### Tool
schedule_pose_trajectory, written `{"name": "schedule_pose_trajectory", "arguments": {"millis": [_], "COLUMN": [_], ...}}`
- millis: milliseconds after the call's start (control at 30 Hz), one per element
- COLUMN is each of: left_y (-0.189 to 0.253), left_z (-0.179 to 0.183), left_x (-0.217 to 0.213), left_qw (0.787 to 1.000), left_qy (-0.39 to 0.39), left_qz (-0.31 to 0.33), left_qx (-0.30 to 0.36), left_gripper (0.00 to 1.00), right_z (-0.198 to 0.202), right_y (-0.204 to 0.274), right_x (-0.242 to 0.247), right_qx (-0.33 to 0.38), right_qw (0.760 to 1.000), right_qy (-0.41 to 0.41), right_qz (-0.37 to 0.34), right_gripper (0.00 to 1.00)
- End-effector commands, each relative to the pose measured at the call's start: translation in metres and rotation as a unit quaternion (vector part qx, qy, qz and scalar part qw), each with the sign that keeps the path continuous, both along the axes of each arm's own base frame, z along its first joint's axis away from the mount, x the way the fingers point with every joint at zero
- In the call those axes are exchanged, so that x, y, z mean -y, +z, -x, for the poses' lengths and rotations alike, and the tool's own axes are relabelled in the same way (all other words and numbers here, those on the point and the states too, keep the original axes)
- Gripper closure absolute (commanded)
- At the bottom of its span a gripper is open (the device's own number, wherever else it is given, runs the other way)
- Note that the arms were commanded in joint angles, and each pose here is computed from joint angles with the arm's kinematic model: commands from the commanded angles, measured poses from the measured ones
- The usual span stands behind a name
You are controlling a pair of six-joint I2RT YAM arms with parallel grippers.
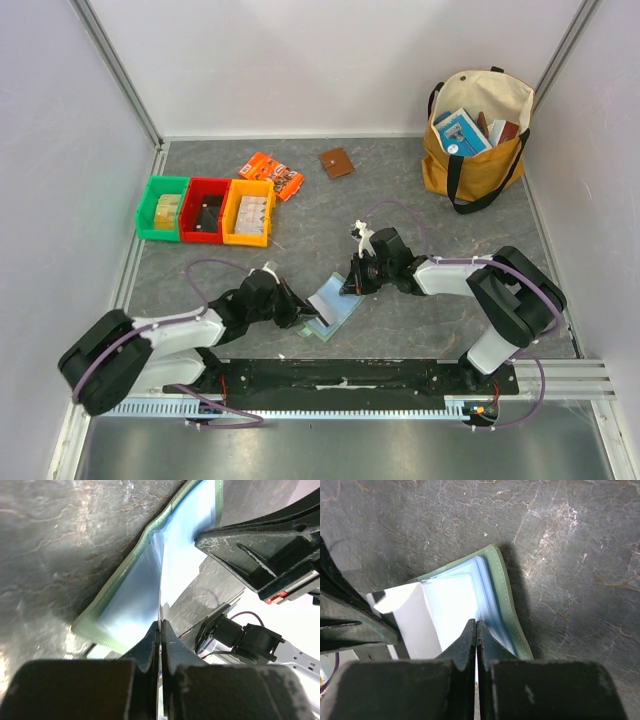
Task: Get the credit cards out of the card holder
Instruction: Remove the credit card from the card holder, then place the credit card in the storage box.
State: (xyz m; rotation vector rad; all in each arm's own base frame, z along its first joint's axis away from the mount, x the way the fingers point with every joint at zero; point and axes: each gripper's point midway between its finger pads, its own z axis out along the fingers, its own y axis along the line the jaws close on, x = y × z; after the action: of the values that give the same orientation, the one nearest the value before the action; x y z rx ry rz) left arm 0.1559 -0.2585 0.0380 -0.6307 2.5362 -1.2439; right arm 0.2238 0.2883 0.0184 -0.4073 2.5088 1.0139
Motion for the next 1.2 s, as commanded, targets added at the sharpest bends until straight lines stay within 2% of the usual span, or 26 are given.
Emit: {"name": "schedule_pose_trajectory", "arguments": {"millis": [0, 167, 267, 400, 567, 667, 733, 800, 867, 1000, 1100, 1167], "left_y": [-0.010, 0.021, 0.050, 0.096, 0.153, 0.188, 0.208, 0.225, 0.240, 0.266, 0.278, 0.281], "left_z": [0.008, 0.002, -0.009, -0.028, -0.045, -0.050, -0.052, -0.048, -0.044, -0.034, -0.018, -0.007], "left_x": [-0.032, -0.053, -0.064, -0.067, -0.059, -0.052, -0.050, -0.046, -0.043, -0.038, -0.031, -0.025], "left_qw": [0.997, 0.990, 0.980, 0.957, 0.902, 0.858, 0.821, 0.780, 0.724, 0.646, 0.583, 0.555], "left_qy": [0.023, 0.016, 0.020, -0.005, -0.094, -0.149, -0.182, -0.219, -0.251, -0.262, -0.281, -0.303], "left_qz": [-0.070, -0.119, -0.148, -0.172, -0.217, -0.234, -0.245, -0.243, -0.245, -0.224, -0.196, -0.174], "left_qx": [0.003, 0.075, 0.131, 0.233, 0.360, 0.432, 0.482, 0.533, 0.594, 0.681, 0.736, 0.755], "left_gripper": [0.98, 0.98, 0.98, 0.98, 0.98, 0.98, 0.98, 0.98, 0.98, 0.98, 0.98, 0.98], "right_z": [-0.004, -0.014, -0.024, -0.037, -0.047, -0.044, -0.037, -0.028, -0.016, 0.009, 0.026, 0.036], "right_y": [-0.033, -0.021, -0.002, 0.039, 0.106, 0.142, 0.162, 0.182, 0.199, 0.232, 0.252, 0.261], "right_x": [0.036, 0.031, 0.028, 0.026, 0.023, 0.025, 0.024, 0.023, 0.021, 0.012, 0.002, -0.005], "right_qx": [-0.002, 0.013, 0.038, 0.087, 0.170, 0.218, 0.249, 0.282, 0.313, 0.362, 0.402, 0.421], "right_qw": [0.995, 0.995, 0.995, 0.993, 0.984, 0.976, 0.968, 0.959, 0.946, 0.917, 0.885, 0.866], "right_qy": [-0.035, -0.034, -0.035, -0.032, -0.023, -0.009, 0.013, 0.041, 0.077, 0.132, 0.170, 0.199], "right_qz": [0.092, 0.090, 0.087, 0.078, 0.046, 0.023, 0.006, -0.016, -0.037, -0.106, -0.160, -0.185], "right_gripper": [1.00, 1.00, 0.94, 0.78, 0.52, 0.41, 0.34, 0.24, 0.18, 0.15, 0.15, 0.14]}}
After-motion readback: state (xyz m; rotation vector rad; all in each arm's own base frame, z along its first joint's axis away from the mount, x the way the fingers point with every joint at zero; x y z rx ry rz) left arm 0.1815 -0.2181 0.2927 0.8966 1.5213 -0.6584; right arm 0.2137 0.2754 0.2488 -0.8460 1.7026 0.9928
